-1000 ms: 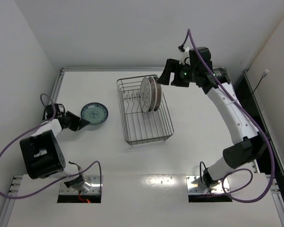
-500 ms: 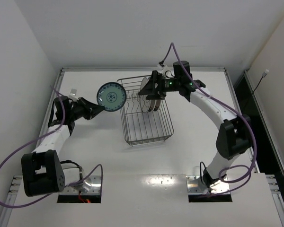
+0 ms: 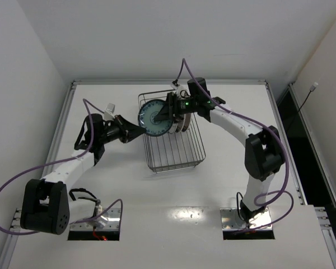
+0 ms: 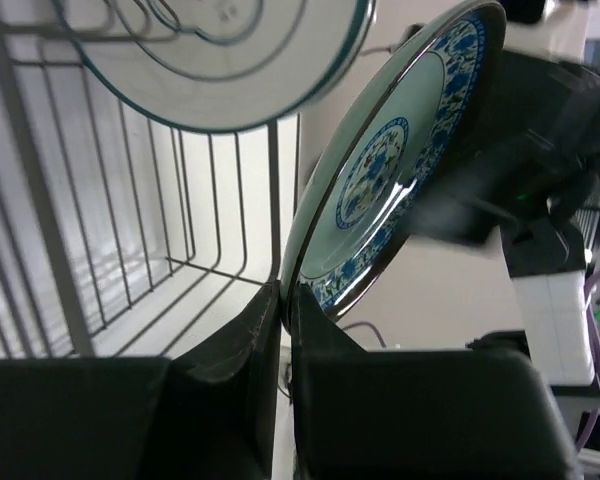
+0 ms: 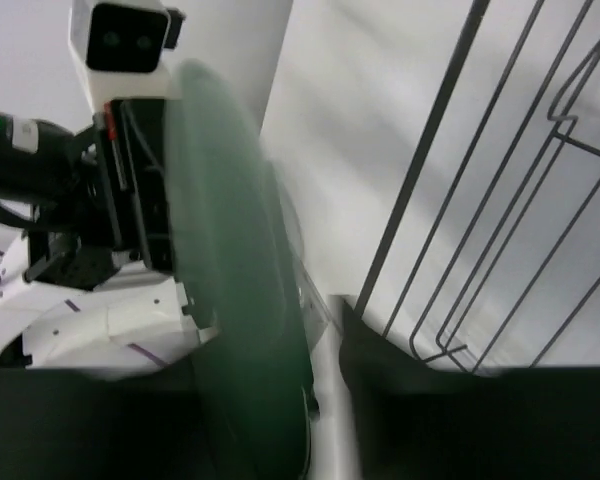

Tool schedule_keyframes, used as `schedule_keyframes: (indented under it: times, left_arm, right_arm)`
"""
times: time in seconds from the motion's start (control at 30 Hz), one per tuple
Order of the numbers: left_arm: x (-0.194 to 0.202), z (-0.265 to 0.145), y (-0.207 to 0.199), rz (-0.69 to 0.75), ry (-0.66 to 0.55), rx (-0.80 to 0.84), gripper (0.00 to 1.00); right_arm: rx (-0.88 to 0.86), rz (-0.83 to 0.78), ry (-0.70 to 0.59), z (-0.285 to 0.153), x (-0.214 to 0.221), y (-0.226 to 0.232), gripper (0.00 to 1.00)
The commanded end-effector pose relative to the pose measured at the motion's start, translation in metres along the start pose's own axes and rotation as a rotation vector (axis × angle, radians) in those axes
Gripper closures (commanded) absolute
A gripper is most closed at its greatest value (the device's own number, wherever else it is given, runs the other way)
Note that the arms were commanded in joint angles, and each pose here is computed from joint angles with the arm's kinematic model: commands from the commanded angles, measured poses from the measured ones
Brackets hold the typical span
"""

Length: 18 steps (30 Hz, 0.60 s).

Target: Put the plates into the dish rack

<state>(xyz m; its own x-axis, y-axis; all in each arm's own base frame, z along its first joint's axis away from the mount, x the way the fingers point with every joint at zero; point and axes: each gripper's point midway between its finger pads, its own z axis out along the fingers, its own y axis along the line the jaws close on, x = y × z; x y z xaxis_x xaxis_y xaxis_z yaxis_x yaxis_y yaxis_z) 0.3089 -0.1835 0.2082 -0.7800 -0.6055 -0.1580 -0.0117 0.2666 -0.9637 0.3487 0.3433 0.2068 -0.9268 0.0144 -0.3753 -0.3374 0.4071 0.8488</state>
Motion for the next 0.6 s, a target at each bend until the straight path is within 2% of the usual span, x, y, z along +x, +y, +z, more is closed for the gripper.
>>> schedule_keyframes:
  times: [0.0,0.03,0.07,0.1,0.13,0.17,0.2,0.23,0.27,0.3,0.33,0.37,0.4,0.43,0.57]
  left_arm:
    - [0.009,0.004,-0.033,0.059,-0.005,0.093,1.00]
    - [0.006,0.005,-0.030,0.064,-0.015,0.066,0.99]
    - [0.004,0.006,-0.022,0.065,-0.022,0.020,0.94]
    - [0.000,0.002,-0.004,0.078,-0.022,-0.099,0.86]
    - [-0.016,-0.003,0.007,0.096,-0.098,-0.198,0.64]
    - [-0.026,-0.010,0.019,0.107,-0.136,-0.291,0.54]
    - [-0.044,-0.019,0.013,0.140,-0.199,-0.362,0.45]
    - [-0.044,-0.038,0.038,0.137,-0.202,-0.519,0.32]
    - [-0.059,-0.051,0.048,0.166,-0.283,-0.627,0.32]
    - [-0.073,-0.064,0.047,0.175,-0.338,-0.683,0.26]
    - [-0.070,-0.079,0.064,0.147,-0.333,-0.787,0.24]
    - [-0.075,-0.089,0.072,0.155,-0.355,-0.840,0.24]
    - [-0.076,-0.093,0.080,0.148,-0.345,-0.867,0.23]
    - [-0.079,-0.101,0.085,0.132,-0.352,-0.892,0.23]
    - [-0.067,-0.106,0.111,0.059,-0.289,-0.922,0.23]
  right_arm:
    - [-0.019,-0.065,-0.054,-0.001,-0.019,0.016,0.88]
    - [-0.007,-0.063,-0.063,-0.003,-0.020,0.017,1.00]
    - [0.060,-0.076,-0.107,-0.008,-0.027,0.012,1.00]
    - [0.097,-0.103,-0.151,-0.016,-0.037,0.018,1.00]
    - [0.149,-0.126,-0.192,-0.025,-0.046,0.021,1.00]
    - [0.321,-0.126,-0.230,-0.041,-0.048,0.005,1.00]
    - [0.408,-0.137,-0.248,-0.048,-0.052,0.002,1.00]
    - [0.465,-0.174,-0.304,-0.062,-0.068,0.016,1.00]
    - [0.631,-0.178,-0.323,-0.081,-0.068,0.000,1.00]
    - [0.674,-0.212,-0.344,-0.083,-0.075,0.010,1.00]
    - [0.775,-0.225,-0.365,-0.091,-0.081,0.000,1.00]
    - [0.856,-0.243,-0.311,-0.095,-0.072,-0.010,1.00]
    - [0.881,-0.275,-0.315,-0.092,-0.076,-0.002,1.00]
    - [0.982,-0.287,-0.298,-0.088,-0.077,-0.023,1.00]
    - [1.117,-0.354,-0.264,-0.075,-0.079,-0.043,1.00]
